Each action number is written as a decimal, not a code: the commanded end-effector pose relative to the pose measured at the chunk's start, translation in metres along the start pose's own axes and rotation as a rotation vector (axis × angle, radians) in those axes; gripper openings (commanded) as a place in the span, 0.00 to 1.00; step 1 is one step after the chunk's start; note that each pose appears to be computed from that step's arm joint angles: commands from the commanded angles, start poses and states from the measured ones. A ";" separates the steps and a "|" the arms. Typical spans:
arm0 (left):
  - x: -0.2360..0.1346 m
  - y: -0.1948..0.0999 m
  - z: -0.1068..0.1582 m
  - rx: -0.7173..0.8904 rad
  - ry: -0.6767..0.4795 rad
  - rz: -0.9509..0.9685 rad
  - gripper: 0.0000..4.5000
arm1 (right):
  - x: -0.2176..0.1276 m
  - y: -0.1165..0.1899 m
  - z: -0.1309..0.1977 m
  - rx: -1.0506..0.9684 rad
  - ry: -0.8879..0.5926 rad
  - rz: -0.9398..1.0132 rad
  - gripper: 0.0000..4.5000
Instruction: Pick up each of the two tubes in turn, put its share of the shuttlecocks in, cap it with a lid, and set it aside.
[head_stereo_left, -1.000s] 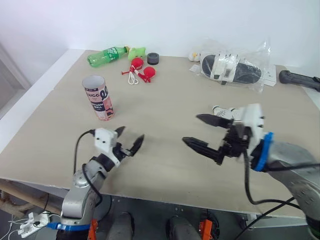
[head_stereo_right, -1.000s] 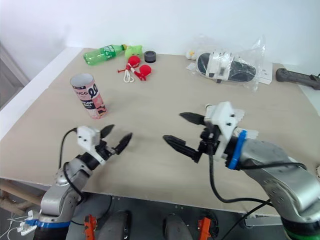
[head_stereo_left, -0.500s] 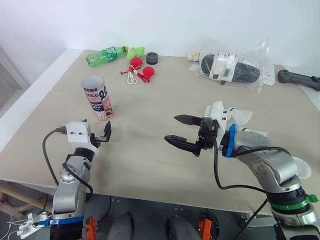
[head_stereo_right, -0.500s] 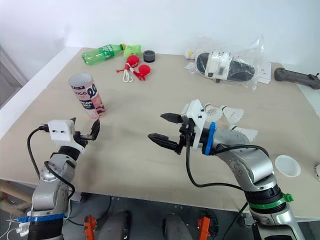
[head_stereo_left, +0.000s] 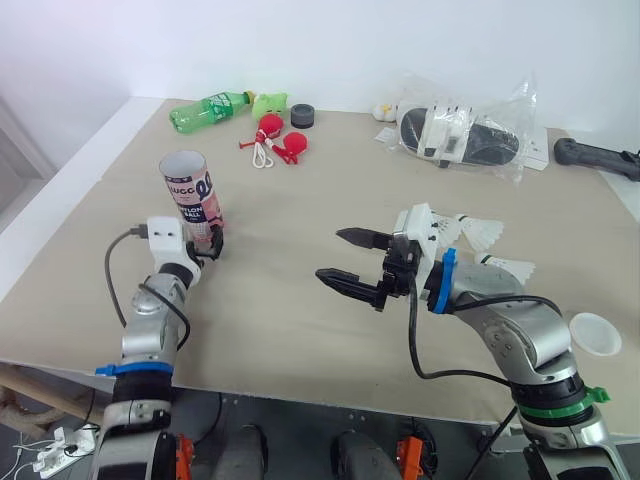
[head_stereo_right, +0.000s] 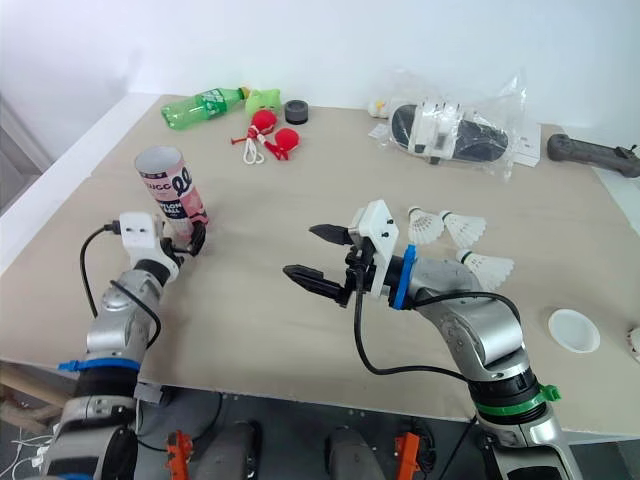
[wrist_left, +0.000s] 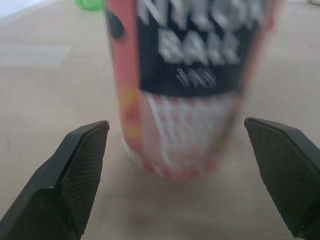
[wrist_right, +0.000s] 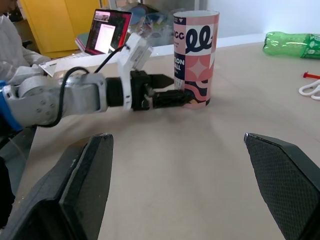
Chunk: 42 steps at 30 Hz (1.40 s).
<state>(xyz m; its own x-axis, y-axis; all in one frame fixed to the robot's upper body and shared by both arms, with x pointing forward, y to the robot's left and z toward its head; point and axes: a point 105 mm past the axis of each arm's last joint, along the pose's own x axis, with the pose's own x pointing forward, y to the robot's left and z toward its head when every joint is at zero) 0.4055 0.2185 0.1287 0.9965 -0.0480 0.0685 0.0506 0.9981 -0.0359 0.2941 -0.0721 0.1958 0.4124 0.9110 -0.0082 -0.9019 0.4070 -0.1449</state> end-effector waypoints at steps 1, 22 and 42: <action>0.013 0.006 0.016 0.005 -0.053 -0.002 1.00 | -0.002 0.001 0.014 -0.054 -0.046 -0.019 0.99; 0.044 -0.001 0.011 0.004 -0.026 -0.055 0.66 | -0.002 -0.001 0.018 -0.065 -0.067 -0.070 1.00; -0.015 -0.087 0.056 0.548 0.070 -0.948 0.66 | -0.115 -0.056 -0.008 -0.161 0.110 -0.809 1.00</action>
<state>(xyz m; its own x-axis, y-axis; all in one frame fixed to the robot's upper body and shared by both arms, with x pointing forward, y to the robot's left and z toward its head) 0.3863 0.1363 0.1725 0.5960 -0.7734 -0.2159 0.7720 0.4778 0.4192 0.3011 -0.1920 0.1831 0.9256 0.3784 0.0092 -0.3666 0.9023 -0.2271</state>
